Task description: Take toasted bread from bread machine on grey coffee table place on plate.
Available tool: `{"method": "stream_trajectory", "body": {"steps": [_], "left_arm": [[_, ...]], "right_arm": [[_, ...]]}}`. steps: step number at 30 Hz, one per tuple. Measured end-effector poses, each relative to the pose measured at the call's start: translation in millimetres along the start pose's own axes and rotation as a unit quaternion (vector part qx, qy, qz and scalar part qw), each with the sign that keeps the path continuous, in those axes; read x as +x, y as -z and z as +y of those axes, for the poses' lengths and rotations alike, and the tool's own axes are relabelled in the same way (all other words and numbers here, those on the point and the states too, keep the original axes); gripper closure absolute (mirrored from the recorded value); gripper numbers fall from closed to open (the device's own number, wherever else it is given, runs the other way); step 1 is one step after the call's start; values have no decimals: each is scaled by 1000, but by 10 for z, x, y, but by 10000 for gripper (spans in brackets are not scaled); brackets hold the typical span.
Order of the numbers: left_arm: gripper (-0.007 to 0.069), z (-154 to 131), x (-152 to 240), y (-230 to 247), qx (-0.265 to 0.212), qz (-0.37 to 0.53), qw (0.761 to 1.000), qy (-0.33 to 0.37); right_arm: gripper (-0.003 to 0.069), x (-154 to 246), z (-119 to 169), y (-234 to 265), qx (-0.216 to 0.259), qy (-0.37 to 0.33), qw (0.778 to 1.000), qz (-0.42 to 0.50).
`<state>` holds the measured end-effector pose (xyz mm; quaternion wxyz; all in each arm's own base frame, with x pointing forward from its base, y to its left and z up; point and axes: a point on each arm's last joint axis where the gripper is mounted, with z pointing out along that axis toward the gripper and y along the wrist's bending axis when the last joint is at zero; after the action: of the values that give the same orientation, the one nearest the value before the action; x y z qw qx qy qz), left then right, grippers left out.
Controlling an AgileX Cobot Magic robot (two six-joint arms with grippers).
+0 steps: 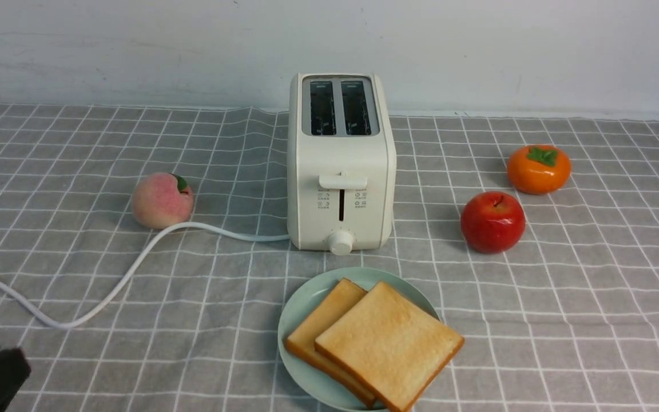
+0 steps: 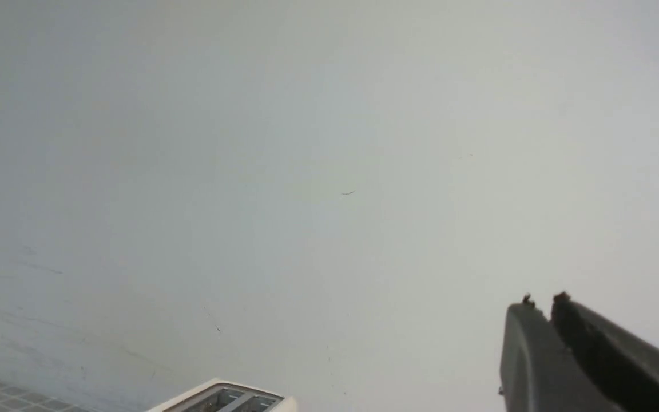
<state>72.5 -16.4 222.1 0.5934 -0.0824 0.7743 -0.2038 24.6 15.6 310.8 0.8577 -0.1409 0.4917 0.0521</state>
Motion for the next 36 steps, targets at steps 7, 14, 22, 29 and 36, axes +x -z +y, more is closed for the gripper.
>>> {"method": "stream_trajectory", "body": {"steps": [7,14,22,29,36], "left_arm": [[617,292,426,107,-79,-6,997,4],[613,316,481,108,-90,18,996,5],[608,316,481,108,-89,18,996,5],[608,316,482,108,-90,18,996,5],[608,316,482,108,-90,18,996,5]], "right_arm": [[594,2,30,1,-16,72,997,0],[591,19,62,4,-35,158,987,4],[587,41,99,8,-58,252,966,7],[576,73,145,16,-88,358,929,8],[571,114,171,25,-111,438,892,13]]}}
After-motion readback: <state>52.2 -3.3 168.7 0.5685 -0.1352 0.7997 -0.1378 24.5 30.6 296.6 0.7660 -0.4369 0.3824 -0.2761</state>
